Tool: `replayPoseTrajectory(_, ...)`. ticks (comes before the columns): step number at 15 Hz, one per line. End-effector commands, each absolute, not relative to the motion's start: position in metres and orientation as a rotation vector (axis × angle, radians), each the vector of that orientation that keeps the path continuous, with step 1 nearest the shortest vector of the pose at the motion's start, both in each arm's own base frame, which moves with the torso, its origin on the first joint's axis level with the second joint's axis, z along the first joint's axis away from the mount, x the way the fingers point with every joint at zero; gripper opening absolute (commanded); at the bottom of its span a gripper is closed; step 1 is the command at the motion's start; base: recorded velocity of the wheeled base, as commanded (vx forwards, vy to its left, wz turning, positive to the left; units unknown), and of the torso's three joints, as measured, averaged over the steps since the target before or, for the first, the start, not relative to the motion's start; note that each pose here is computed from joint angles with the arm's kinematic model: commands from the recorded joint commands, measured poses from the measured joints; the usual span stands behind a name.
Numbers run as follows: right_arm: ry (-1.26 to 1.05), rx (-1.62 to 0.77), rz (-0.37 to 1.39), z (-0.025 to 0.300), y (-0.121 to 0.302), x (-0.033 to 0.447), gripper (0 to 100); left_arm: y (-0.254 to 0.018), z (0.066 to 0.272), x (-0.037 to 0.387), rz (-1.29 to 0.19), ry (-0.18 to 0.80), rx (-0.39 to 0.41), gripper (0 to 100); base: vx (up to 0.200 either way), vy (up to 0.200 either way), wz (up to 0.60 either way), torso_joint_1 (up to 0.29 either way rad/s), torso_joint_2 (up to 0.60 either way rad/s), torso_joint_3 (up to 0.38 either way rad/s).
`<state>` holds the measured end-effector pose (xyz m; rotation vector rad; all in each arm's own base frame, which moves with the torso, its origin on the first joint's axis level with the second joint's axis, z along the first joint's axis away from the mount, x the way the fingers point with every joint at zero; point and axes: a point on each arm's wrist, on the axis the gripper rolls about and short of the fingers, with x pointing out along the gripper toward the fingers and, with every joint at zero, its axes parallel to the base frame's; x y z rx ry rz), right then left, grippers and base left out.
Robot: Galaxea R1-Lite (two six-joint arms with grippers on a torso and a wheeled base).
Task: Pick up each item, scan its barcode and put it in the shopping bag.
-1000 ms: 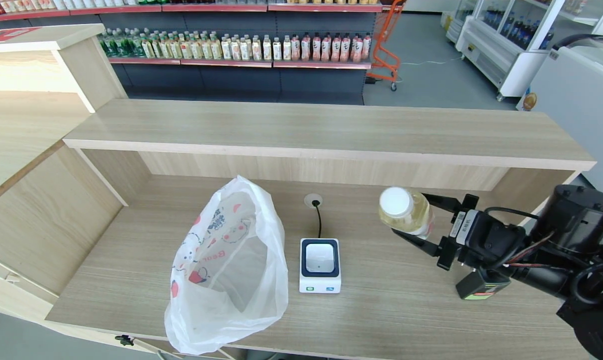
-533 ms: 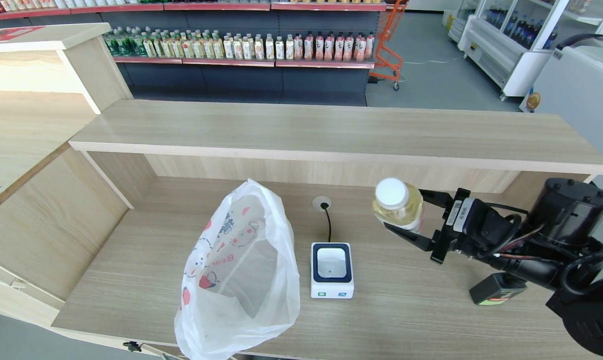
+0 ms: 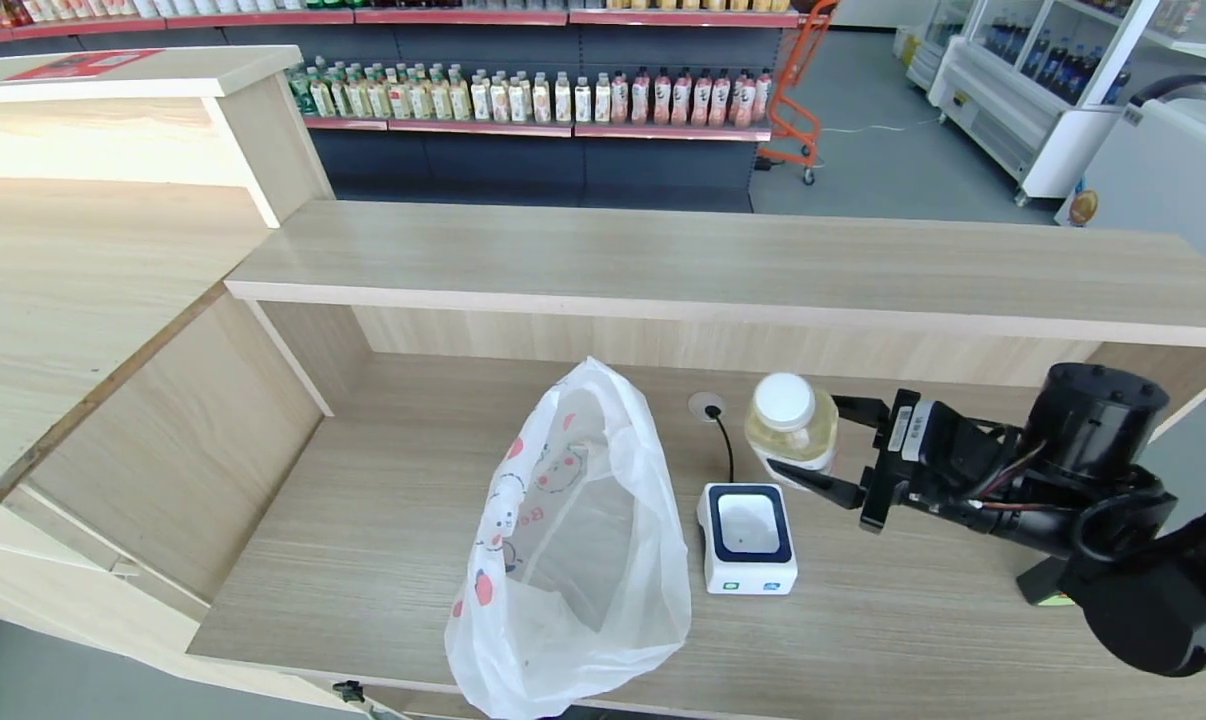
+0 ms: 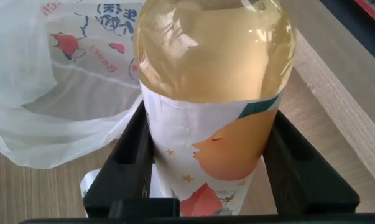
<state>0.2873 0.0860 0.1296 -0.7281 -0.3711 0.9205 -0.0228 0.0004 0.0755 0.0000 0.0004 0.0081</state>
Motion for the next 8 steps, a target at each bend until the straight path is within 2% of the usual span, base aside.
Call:
replayPoseTrajectory(1,-0.301,-0.710,0.936,0.104,0.080,0.308,0,0.000,0.075,-0.023,0.008,0.000,0.000,100,0.000,0.000,0.00,0.000,0.00,0.000)
replayPoseTrajectory(8,-0.233,-0.680,0.994,0.071,0.082,0.322,0,0.000,0.075,-0.023,0.008,0.000,0.000,100,0.000,0.000,0.00,0.000,0.00,0.000)
